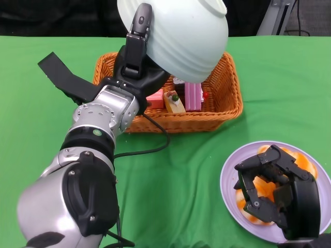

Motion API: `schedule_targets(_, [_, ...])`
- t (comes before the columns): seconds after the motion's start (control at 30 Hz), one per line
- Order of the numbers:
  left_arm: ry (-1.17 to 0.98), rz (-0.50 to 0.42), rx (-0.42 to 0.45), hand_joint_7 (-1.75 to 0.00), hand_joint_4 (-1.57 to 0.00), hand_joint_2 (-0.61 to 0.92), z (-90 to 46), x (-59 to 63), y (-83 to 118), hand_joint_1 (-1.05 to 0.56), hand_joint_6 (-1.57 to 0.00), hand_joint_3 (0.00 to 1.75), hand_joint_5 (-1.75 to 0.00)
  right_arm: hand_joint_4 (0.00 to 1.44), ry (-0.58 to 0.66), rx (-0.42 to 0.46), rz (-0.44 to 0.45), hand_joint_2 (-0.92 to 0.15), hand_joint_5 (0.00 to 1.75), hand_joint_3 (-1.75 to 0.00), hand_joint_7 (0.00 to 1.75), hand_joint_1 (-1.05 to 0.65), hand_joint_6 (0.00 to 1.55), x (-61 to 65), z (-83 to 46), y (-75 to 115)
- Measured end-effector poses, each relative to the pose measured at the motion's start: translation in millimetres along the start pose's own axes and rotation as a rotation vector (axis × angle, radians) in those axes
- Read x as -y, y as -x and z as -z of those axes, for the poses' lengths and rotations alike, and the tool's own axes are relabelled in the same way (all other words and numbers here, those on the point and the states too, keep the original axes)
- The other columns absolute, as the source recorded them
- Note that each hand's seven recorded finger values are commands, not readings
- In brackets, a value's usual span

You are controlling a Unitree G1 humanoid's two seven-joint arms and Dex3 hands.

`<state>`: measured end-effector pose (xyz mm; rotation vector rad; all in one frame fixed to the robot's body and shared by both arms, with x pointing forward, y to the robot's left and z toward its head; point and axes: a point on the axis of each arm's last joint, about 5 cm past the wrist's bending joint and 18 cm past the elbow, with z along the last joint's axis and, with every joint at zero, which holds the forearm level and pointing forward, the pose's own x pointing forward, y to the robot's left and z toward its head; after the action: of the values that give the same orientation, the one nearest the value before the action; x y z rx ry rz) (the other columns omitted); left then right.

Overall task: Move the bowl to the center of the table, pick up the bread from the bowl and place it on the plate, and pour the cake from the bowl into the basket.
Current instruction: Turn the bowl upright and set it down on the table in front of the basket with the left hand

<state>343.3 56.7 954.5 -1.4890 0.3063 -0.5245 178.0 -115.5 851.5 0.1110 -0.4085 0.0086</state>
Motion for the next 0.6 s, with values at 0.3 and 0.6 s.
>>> schedule_targets(0.3, [-0.301,0.02,0.017,-1.67,-0.7,0.61,-3.9,5.5,-3,-0.13,-0.64,1.18,-1.75,0.76,-0.001,0.0,-0.002,-0.58,1.5,-0.86,1.21,-0.09,0.75,-0.2,0.0,0.0])
schedule_targets(0.6, [-0.7,0.132,0.087,-1.61,-0.75,0.63,-14.2,17.8,-5,-0.11,-0.7,1.16,-1.75,0.76,-0.002,0.0,-0.015,-0.58,1.5,-0.86,1.21,-0.08,0.75,0.5,0.0,0.0])
